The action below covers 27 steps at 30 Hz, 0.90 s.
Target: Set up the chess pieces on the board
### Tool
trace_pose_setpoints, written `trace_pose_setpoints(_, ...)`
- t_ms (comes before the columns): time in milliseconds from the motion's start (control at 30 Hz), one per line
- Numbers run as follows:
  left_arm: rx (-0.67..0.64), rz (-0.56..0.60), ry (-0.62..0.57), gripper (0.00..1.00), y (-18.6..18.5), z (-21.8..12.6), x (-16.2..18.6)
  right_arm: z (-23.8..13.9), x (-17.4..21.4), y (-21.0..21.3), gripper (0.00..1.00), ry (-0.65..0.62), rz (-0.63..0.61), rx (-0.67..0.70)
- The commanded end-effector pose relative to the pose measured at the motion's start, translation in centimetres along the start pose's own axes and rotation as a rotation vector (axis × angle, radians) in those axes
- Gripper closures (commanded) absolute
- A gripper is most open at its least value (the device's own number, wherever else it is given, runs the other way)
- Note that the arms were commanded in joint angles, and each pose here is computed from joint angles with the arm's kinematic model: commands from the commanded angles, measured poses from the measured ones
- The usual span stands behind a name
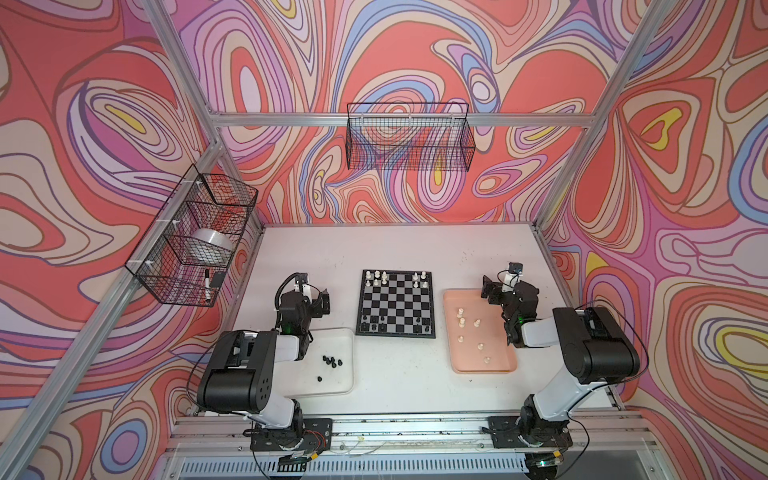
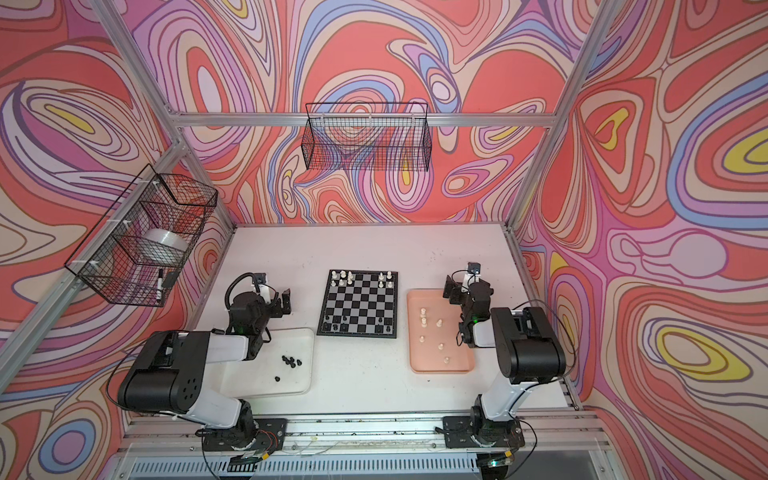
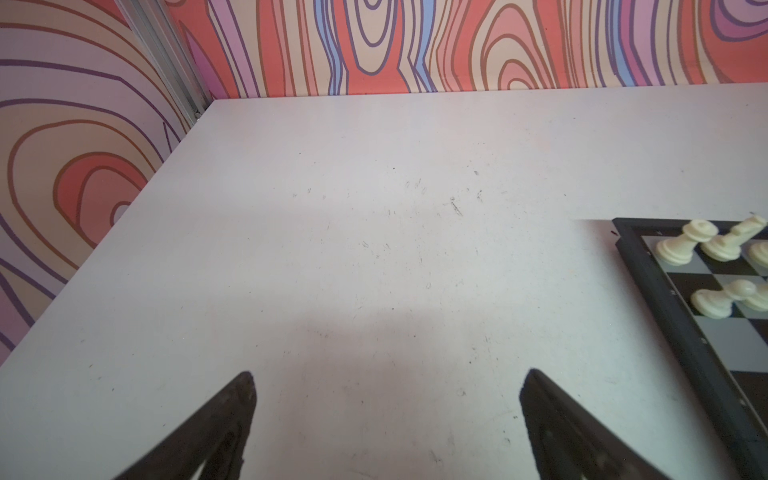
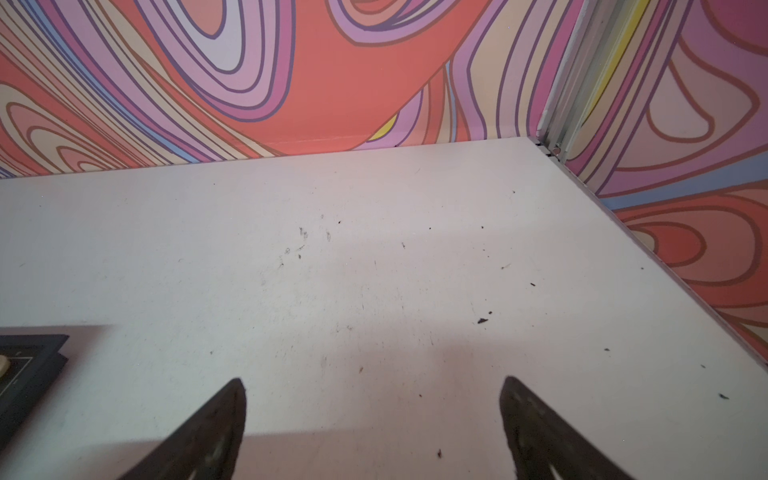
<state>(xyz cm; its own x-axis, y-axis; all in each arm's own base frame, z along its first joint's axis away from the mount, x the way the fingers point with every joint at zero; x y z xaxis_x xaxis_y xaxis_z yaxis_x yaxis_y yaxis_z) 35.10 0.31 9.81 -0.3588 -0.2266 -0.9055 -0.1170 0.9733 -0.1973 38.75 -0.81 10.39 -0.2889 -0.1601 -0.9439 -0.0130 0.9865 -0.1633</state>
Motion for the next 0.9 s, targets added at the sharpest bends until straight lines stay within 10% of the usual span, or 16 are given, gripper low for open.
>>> trace_pose_setpoints(0, -0.005, -0.011, -0.011, 0.00, 0.1, 0.4, -0.6, 0.3, -0.1, 0.1, 0.02, 0.002, -0.009, 0.000)
trace_pose_setpoints(867, 0.036, 0.124, 0.210, 0.00, -2.1, -3.0, -5.9, -2.8, -6.1, -2.4, 0.02, 0.140, 0.100, 0.095)
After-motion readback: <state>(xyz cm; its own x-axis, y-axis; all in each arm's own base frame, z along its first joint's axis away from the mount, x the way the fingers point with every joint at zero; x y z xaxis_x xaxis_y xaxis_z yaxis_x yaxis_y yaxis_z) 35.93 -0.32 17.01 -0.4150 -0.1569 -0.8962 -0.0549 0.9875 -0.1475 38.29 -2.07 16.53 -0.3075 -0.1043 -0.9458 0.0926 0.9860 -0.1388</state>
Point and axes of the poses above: each gripper's point midway between its finger pads, its own z axis out along the fingers, its own y axis along the line the jaws close on, x = y × z, the point moved 4 cm from there along -z, back along the fingers, and after that the axes turned 13 degrees about -z, right-handed, at the moved point
